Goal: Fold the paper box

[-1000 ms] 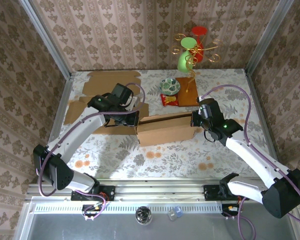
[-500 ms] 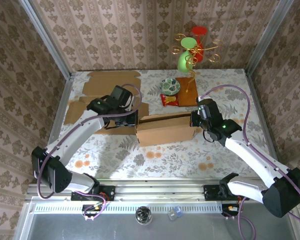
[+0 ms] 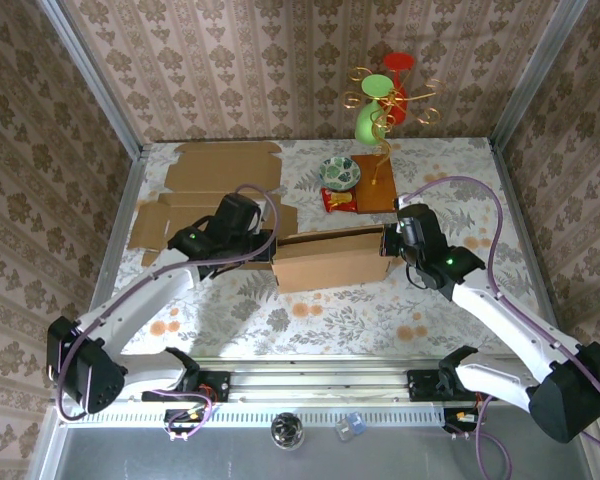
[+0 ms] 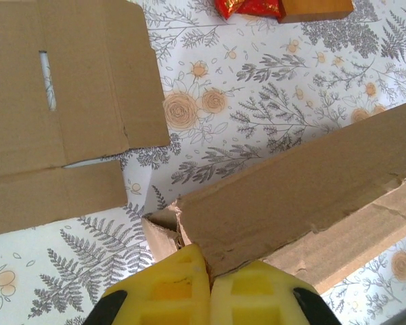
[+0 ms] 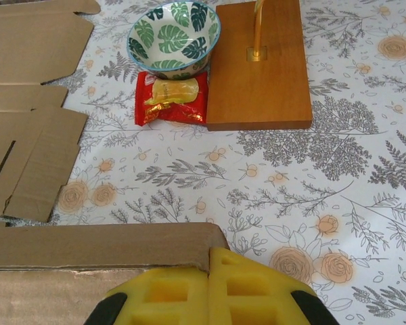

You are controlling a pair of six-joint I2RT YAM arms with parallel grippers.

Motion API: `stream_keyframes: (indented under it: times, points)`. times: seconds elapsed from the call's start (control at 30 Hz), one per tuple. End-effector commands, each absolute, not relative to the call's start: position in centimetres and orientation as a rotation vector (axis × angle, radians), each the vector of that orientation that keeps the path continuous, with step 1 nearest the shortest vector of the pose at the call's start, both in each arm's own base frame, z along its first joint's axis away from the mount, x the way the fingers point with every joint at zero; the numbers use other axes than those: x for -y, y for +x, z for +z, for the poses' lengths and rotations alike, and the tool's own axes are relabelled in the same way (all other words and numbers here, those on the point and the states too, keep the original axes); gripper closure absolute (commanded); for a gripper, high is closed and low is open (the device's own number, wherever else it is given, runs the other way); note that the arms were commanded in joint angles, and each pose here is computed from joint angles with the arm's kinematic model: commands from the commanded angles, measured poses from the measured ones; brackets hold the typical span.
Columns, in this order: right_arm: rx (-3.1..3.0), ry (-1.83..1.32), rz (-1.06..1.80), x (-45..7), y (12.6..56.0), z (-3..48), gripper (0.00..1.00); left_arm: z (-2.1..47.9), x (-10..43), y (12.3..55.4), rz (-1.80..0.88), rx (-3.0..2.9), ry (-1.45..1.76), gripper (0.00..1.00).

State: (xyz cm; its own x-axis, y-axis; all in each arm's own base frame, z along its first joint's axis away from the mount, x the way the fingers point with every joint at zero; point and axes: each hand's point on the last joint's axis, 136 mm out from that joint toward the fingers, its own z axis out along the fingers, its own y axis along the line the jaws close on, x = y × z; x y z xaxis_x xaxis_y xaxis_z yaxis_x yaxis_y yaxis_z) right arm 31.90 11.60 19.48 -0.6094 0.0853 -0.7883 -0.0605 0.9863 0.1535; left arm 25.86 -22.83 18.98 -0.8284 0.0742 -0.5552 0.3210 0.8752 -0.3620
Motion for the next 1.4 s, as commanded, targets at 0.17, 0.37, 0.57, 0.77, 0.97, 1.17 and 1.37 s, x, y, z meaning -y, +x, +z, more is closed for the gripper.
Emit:
stream_keyframes:
  times: [0.17, 0.37, 0.57, 0.77, 0.97, 1.17, 1.37]
  points:
    - [-2.318, 0.002, 0.196, -11.5, 30.0, 16.6, 1.00, 15.6, 21.7, 24.0, -0.495, -2.556, 0.314, 1.00]
    - [-2.375, 0.242, 0.287, -11.0, 28.4, 18.1, 0.72, 15.4, 21.7, 23.6, -0.437, -2.528, 0.333, 1.00]
    - [-2.312, 0.790, 0.631, -11.4, 25.9, 20.6, 0.38, 15.5, 21.8, 23.3, -0.393, -2.504, 0.356, 1.00]
    - [-2.119, 1.131, 0.867, -11.0, 25.6, 23.1, 0.25, 15.8, 22.2, 23.3, -0.382, -2.487, 0.364, 1.00]
    - [-1.977, 1.499, 1.057, -11.5, 25.4, 21.3, 0.22, 15.9, 22.3, 23.0, -0.373, -2.478, 0.370, 1.00]
    - [-1.938, 1.590, 1.056, -11.2, 25.4, 20.0, 0.20, 15.9, 22.4, 22.9, -0.369, -2.475, 0.372, 1.00]
    - [-1.905, 1.586, 1.100, -11.7, 26.6, 19.5, 0.20, 16.0, 22.7, 22.8, -0.372, -2.473, 0.381, 1.00]
